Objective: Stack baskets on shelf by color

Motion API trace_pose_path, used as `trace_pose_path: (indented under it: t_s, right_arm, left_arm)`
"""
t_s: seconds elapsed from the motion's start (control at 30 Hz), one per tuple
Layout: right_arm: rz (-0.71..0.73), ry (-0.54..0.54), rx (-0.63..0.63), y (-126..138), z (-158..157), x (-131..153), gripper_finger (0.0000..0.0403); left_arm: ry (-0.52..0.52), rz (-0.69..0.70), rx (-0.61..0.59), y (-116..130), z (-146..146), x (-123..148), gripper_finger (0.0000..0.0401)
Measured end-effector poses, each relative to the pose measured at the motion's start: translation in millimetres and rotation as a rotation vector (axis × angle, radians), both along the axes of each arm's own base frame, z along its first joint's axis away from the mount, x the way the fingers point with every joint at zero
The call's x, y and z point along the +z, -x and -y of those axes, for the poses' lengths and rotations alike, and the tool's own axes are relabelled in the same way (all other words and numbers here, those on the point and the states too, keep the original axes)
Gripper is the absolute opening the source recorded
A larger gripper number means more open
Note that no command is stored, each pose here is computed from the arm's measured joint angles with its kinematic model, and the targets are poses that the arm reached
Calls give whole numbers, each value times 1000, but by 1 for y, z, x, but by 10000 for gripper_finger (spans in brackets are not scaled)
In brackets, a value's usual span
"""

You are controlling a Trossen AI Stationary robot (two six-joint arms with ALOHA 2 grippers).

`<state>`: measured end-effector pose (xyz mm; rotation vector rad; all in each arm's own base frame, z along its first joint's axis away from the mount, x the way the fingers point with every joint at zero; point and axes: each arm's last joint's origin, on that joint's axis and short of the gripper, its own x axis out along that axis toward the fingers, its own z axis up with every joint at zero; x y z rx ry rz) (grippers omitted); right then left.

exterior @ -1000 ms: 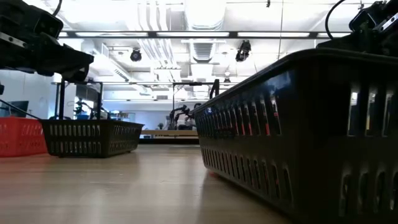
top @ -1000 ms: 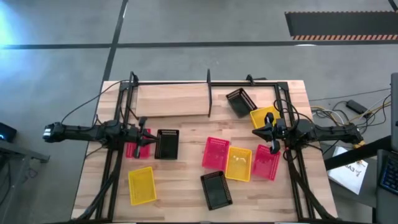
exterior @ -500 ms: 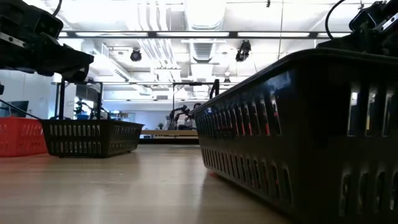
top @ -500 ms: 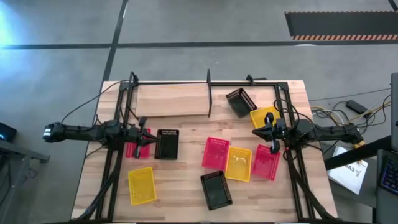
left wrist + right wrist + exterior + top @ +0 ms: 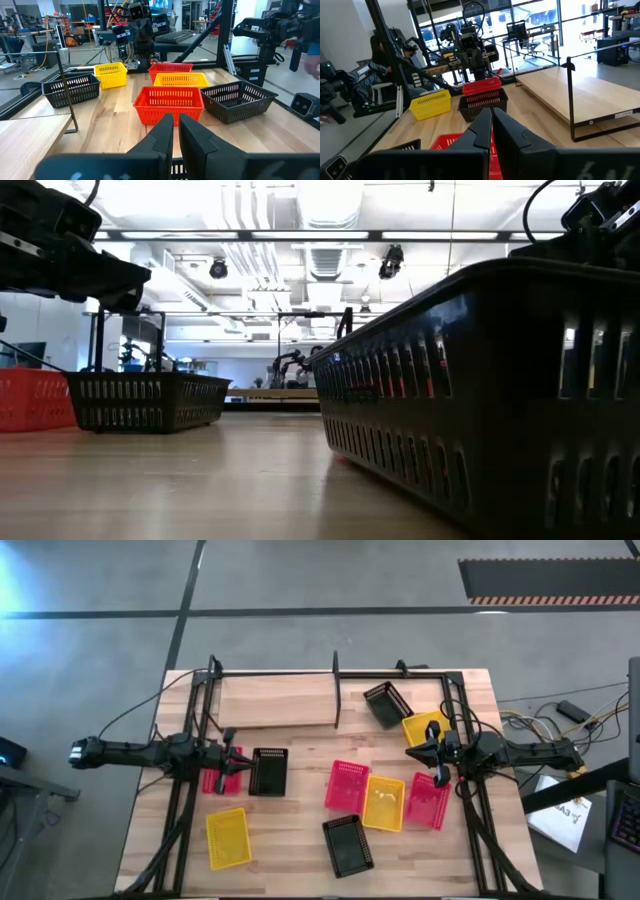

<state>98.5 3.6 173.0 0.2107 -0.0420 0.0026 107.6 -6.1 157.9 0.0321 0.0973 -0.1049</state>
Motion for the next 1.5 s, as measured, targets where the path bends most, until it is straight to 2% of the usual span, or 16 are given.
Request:
trace_pose_path:
  t_s: [0.1,0.2,0.27,0.47,0.57,0.63,0.7,0.77,0.8,0.9,1.07,1.27,1.33,1.4,1.5]
  right_arm:
    - [-1,0,0,0,0,0,9]
    - [0,0,0,0,0,0,9]
    - [0,0,1,0,0,0,9]
    - [0,0,0,0,0,0,9]
    - [0,0,0,0,0,0,9]
    - [0,0,0,0,0,0,9]
    - [0,0,0,0,0,0,9]
    - [0,0,0,0,0,0,9]
    - [0,0,1,0,0,0,9]
    - [0,0,0,0,0,0,9]
    - [0,0,0,0,0,0,9]
    - [0,0,0,0,0,0,9]
    - [0,0,0,0,0,0,9]
    - [0,0,0,0,0,0,9]
    - [0,0,-1,0,0,0,9]
  left_arm:
    - [-2,1,0,0,0,0,13]
    - [-107,64,-2,0,0,5,13]
    - [-132,123,-1,-1,0,11,13]
    - [-112,430,27,4,0,40,13]
    - [-67,618,33,11,-1,57,13]
    - [-23,721,119,17,-4,66,13]
    - [64,737,293,18,-9,68,13]
    - [120,686,460,17,-14,68,13]
    - [121,655,500,15,-15,71,13]
    - [84,501,498,7,-14,75,13]
    - [73,103,402,-12,-11,73,13]
    - [68,-236,154,-34,-3,78,13]
    - [129,-327,97,-45,0,77,13]
    - [219,-410,99,-57,2,75,13]
    - [284,-538,91,-73,3,67,13]
